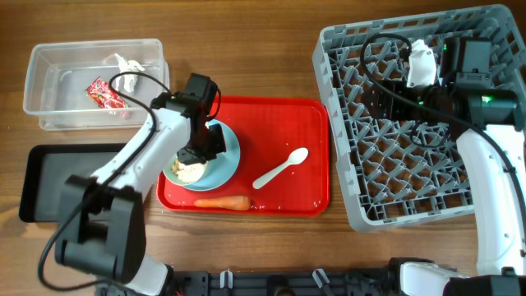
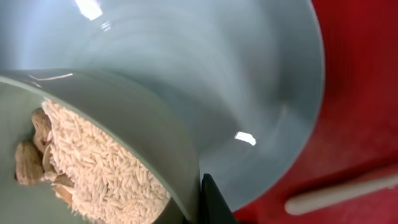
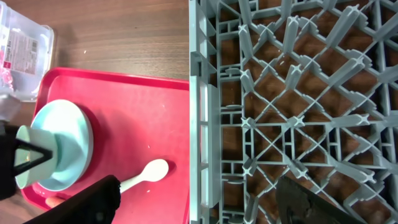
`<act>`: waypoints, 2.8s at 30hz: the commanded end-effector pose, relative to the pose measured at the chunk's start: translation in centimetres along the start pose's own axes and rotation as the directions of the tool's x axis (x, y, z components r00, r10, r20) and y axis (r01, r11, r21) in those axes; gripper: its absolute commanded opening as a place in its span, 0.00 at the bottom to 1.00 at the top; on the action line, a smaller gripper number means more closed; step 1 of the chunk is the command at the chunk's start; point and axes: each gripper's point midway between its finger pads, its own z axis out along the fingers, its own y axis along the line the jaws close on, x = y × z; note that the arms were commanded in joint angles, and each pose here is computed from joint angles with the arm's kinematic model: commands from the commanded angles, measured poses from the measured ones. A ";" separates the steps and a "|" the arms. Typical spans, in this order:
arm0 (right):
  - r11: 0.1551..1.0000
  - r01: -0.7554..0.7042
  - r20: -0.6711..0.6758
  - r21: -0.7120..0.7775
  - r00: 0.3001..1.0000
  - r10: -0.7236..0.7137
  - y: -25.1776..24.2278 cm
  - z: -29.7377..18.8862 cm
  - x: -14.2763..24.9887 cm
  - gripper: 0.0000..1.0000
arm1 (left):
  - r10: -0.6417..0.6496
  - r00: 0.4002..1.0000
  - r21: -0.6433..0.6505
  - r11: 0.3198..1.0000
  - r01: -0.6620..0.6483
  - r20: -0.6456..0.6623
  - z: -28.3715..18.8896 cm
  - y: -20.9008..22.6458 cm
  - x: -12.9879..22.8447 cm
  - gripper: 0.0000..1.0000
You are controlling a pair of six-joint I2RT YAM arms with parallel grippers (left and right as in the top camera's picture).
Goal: Sort waste into correct bins and load items into the dishwasher rack
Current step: 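Grasp the green rice bowl with the left gripper, then tip the rice out of the green bowl onto the black tray, then hand the empty green bowl from the left gripper to the right gripper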
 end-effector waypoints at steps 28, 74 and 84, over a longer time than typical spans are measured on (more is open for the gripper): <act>0.999 0.047 -0.006 -0.022 0.999 -0.047 0.4 0.2 0.2 0.81 | -0.570 0.816 0.913 0.378 0.152 0.100 -11.0 19.0 -4.9 0.04; 1.000 0.019 -0.071 -0.009 0.997 -0.020 0.1 0.2 1.8 0.96 | 0.168 0.779 0.422 0.761 -0.492 0.604 -8.6 -14.2 -2.8 0.04; 0.999 -0.020 -0.035 -0.043 0.999 0.019 0.7 0.2 0.9 0.96 | 0.282 0.744 0.317 0.772 -0.550 0.605 -4.1 -18.0 -0.6 0.55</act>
